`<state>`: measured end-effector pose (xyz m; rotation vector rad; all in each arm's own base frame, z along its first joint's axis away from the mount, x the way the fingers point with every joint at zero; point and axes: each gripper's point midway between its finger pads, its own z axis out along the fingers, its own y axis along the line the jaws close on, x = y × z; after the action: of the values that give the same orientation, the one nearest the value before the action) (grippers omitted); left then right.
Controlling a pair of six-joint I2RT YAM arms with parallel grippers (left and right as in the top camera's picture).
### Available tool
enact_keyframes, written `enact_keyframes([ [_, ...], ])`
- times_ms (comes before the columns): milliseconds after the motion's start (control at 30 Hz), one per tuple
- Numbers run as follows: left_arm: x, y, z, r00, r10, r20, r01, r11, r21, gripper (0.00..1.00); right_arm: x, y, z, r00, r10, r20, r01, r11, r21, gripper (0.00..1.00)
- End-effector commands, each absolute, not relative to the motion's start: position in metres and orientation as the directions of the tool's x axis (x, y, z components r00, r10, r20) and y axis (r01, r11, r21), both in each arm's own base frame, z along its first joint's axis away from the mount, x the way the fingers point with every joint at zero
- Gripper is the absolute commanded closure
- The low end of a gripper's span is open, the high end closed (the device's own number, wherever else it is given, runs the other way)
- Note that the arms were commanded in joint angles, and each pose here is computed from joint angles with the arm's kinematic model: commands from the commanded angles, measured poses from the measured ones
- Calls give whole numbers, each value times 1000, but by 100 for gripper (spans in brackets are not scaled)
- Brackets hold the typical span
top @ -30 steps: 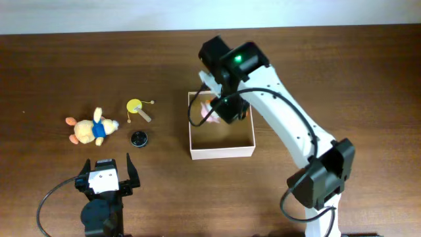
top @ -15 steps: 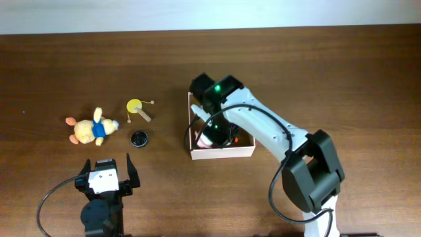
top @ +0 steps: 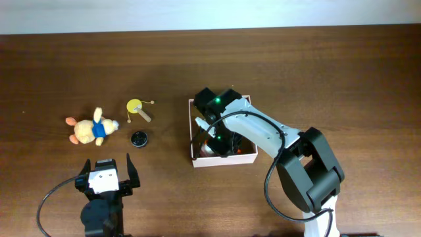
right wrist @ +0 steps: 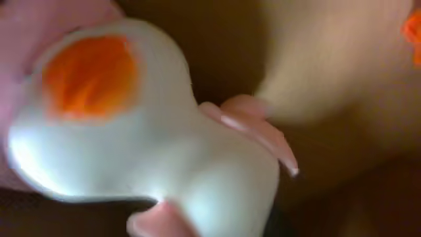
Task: Pack container
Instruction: 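Carry the duck toy with right gripper over the box, then lower the duck into the box and release it from right gripper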
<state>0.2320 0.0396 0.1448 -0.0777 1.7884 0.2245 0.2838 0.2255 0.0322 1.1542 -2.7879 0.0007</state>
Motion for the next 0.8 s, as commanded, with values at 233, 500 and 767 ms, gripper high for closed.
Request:
enact_keyframes([
  [233,232,38,144,-228,85,-970,-161,979,123,1,300,239,52,-705,-708,36,-708,706,30,62],
  [500,232,38,144,-228,85,-970,-161,979,124,1,326,250,99,-695,-718,-51,-718,696,-20,62],
  [767,232,38,144,-228,85,-970,-161,979,123,1,354,247,162,-712,-684,-160,-685,726,-53,63],
])
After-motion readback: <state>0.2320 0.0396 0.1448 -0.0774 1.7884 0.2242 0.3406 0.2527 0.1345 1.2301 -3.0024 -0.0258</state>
